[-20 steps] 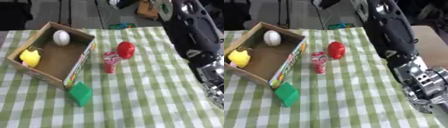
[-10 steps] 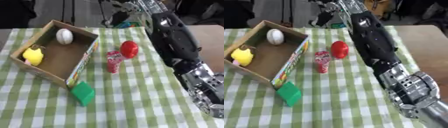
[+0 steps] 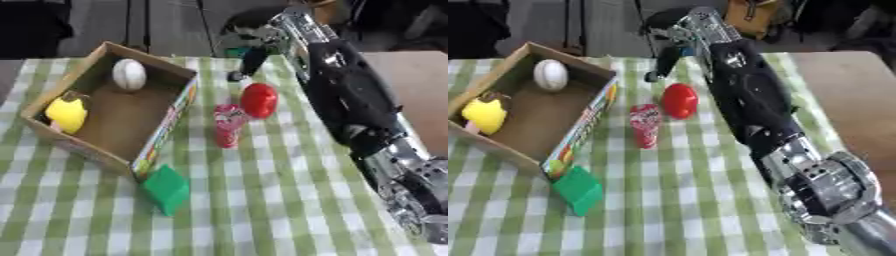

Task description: Pick up objects on the table and place them in the box.

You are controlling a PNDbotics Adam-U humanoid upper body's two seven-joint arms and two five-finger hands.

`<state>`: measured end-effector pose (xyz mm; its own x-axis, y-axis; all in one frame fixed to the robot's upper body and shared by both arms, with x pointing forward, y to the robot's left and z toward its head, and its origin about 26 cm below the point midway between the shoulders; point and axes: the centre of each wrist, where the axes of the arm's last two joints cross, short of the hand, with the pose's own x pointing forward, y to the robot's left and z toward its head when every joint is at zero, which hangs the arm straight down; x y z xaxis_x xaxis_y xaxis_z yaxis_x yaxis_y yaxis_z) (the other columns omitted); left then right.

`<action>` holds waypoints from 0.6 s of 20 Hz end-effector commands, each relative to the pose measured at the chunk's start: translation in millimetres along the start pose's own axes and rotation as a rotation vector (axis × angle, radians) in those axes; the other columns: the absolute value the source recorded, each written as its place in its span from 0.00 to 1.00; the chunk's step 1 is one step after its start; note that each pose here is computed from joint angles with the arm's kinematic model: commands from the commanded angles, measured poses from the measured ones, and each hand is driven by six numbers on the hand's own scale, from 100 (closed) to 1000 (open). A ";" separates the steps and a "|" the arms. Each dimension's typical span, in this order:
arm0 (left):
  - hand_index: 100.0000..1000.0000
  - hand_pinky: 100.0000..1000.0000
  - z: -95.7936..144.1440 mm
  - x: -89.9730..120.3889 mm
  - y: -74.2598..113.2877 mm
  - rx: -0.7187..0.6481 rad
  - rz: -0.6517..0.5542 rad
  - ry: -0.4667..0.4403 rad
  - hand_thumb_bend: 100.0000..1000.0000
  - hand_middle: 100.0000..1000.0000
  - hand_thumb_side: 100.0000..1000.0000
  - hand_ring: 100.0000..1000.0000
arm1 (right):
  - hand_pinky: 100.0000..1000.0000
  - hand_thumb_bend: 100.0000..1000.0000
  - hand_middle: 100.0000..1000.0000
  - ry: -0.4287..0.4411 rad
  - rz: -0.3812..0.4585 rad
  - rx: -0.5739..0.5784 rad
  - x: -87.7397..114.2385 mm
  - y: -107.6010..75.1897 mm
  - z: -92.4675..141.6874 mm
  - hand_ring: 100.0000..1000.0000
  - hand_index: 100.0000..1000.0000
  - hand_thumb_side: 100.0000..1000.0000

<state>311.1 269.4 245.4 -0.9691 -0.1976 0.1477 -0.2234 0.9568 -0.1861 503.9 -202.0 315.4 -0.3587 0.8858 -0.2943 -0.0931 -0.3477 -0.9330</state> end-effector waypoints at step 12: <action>0.81 0.81 -5.5 3.3 4.2 -0.012 -0.020 -0.020 0.02 0.80 1.00 0.83 | 0.78 0.47 1.00 0.002 -0.106 0.177 -50.7 7.7 29.8 0.94 1.00 0.33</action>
<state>310.7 270.6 243.1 -0.9658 -0.2047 0.1590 -0.2328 0.9548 -0.1850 499.3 -250.3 308.4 -0.3494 0.9196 -0.1797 -0.3207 -0.2975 -0.8993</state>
